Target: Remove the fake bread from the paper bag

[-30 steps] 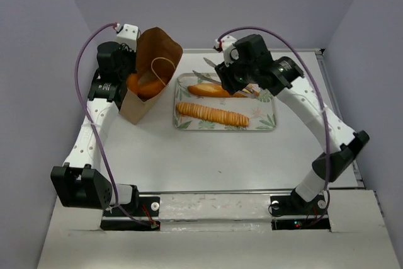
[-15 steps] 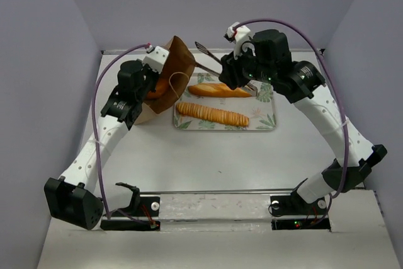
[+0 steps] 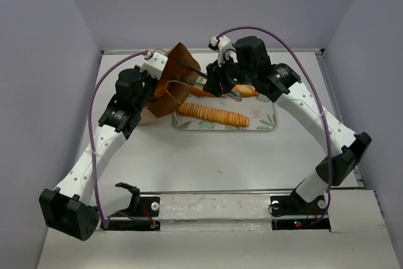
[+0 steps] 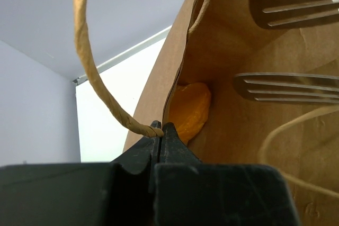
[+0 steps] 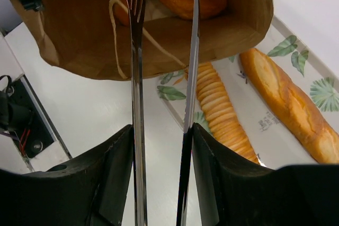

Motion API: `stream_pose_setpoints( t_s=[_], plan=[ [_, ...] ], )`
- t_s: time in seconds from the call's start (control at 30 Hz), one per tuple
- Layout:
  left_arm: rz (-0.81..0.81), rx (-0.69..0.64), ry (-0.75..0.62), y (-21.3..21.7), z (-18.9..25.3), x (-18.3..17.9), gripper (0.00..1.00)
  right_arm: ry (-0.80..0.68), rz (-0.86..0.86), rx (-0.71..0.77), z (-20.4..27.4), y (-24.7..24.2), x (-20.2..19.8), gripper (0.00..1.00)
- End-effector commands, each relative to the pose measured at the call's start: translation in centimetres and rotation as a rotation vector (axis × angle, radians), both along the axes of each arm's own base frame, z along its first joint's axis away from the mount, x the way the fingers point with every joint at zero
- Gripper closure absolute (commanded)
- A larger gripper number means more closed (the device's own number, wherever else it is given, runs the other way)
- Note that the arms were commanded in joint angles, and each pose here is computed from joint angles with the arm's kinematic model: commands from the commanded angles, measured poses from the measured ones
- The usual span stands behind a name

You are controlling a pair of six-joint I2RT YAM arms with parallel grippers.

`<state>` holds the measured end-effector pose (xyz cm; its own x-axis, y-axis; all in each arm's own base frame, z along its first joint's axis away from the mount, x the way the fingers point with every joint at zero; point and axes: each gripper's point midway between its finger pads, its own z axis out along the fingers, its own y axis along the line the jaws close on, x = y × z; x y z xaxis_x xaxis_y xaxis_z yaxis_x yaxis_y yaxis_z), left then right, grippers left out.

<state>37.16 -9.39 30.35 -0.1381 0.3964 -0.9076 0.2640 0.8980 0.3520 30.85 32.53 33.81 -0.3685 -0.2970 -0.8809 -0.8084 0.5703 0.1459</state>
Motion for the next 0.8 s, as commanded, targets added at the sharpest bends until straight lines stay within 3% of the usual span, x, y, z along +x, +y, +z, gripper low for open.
stream_pose_setpoints(
  t_s=[0.0, 0.13, 0.33, 0.5, 0.63, 0.77],
  plan=[
    [0.000, 0.045, -0.099, 0.5, 1.6, -1.2, 1.00, -0.087, 0.000, 0.082, 3.7, 0.8, 0.5, 0.49],
    [0.023, 0.109, -0.166, 1.5, 2.1, -1.5, 1.00, -0.157, -0.061, 0.035, 4.5, -1.0, 1.0, 0.48],
    [-0.016, 0.041, -0.171, 0.3, 2.5, -1.3, 1.00, 0.029, 0.046, -0.032, -2.5, 0.1, -1.0, 0.50],
    [0.004, -0.038, -0.129, 0.1, 1.3, -1.4, 1.00, 0.069, 0.048, -0.029, -5.4, 0.2, -2.1, 0.50],
    [-0.115, -0.056, -0.176, -1.5, 2.1, -2.8, 1.00, 0.117, 0.052, -0.068, -8.2, 1.4, -2.0, 0.50],
    [-0.339, -0.064, -0.197, -5.0, 2.5, -5.1, 1.00, 0.134, 0.039, -0.031, -9.5, 4.1, -0.7, 0.49]
  ],
)
